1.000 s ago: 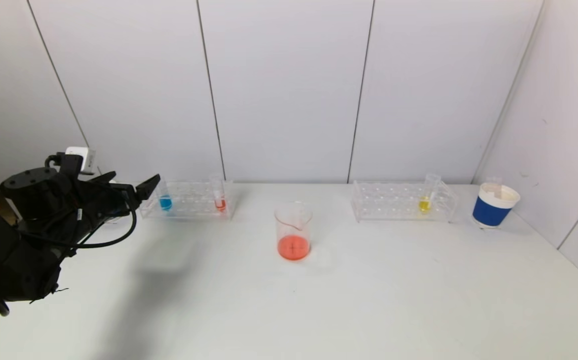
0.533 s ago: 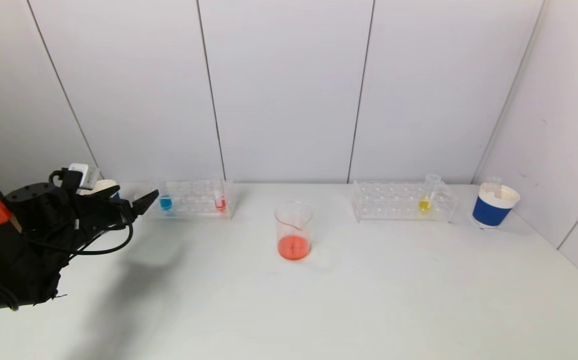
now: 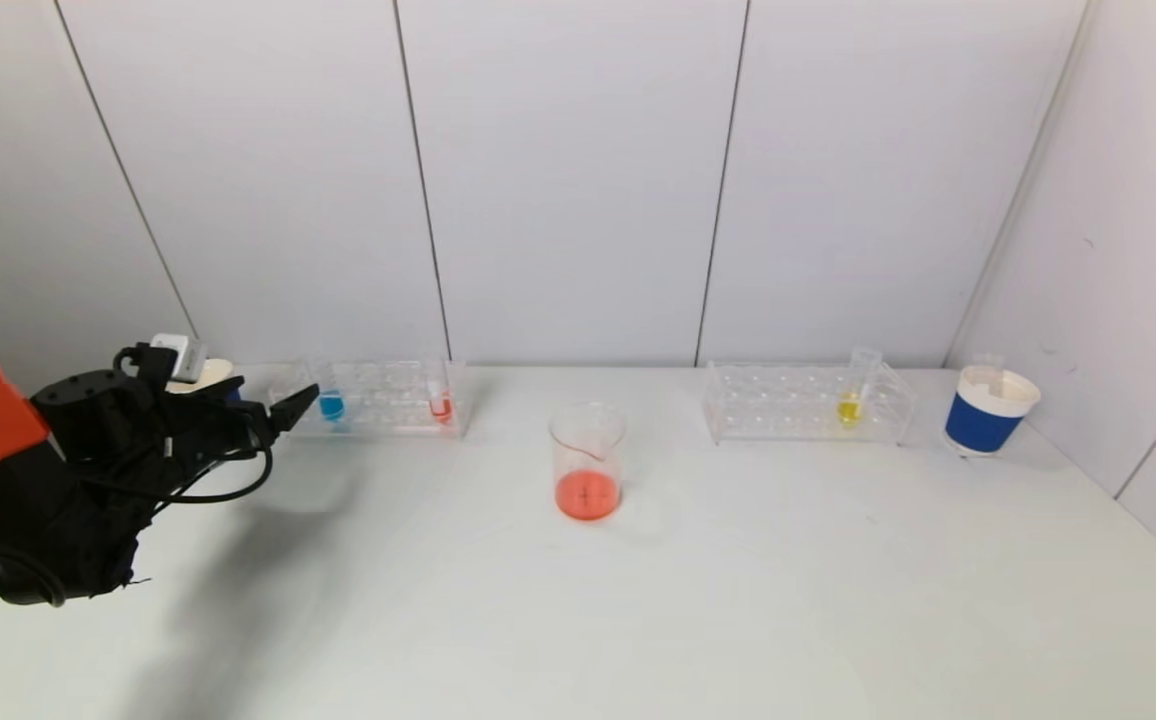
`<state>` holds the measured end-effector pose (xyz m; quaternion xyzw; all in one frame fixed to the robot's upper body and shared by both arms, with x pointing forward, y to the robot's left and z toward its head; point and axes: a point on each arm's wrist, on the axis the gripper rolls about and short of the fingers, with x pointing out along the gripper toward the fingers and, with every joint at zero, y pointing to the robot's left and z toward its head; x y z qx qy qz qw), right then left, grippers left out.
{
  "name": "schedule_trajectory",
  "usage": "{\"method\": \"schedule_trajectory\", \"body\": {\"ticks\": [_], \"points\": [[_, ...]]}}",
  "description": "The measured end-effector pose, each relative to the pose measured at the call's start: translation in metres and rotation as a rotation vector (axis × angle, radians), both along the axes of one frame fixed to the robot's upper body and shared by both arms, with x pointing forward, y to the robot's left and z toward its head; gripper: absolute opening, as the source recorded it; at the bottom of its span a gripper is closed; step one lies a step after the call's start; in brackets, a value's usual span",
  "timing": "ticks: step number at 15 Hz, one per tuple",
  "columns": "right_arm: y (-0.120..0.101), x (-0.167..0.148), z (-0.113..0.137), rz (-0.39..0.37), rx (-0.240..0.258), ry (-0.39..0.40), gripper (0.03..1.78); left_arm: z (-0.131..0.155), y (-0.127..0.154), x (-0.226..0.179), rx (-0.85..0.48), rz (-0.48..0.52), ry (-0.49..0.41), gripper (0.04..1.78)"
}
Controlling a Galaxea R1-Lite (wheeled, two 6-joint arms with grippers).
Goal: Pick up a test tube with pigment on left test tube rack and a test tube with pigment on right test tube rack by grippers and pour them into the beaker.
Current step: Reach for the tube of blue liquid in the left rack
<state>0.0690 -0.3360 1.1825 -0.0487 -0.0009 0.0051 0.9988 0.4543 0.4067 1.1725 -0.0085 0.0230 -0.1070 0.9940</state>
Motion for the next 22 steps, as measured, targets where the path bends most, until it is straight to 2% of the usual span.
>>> {"method": "schedule_trajectory", "body": {"ticks": [5,22], "points": [[0.000,0.000,0.000,0.000,0.000,0.000,1.77,-0.003,0.002,0.013,0.006,-0.005,-0.015,1.76],[0.000,0.000,0.000,0.000,0.000,0.000,1.77,0.000,-0.007,0.046,0.036,-0.036,0.012,1.76]]}}
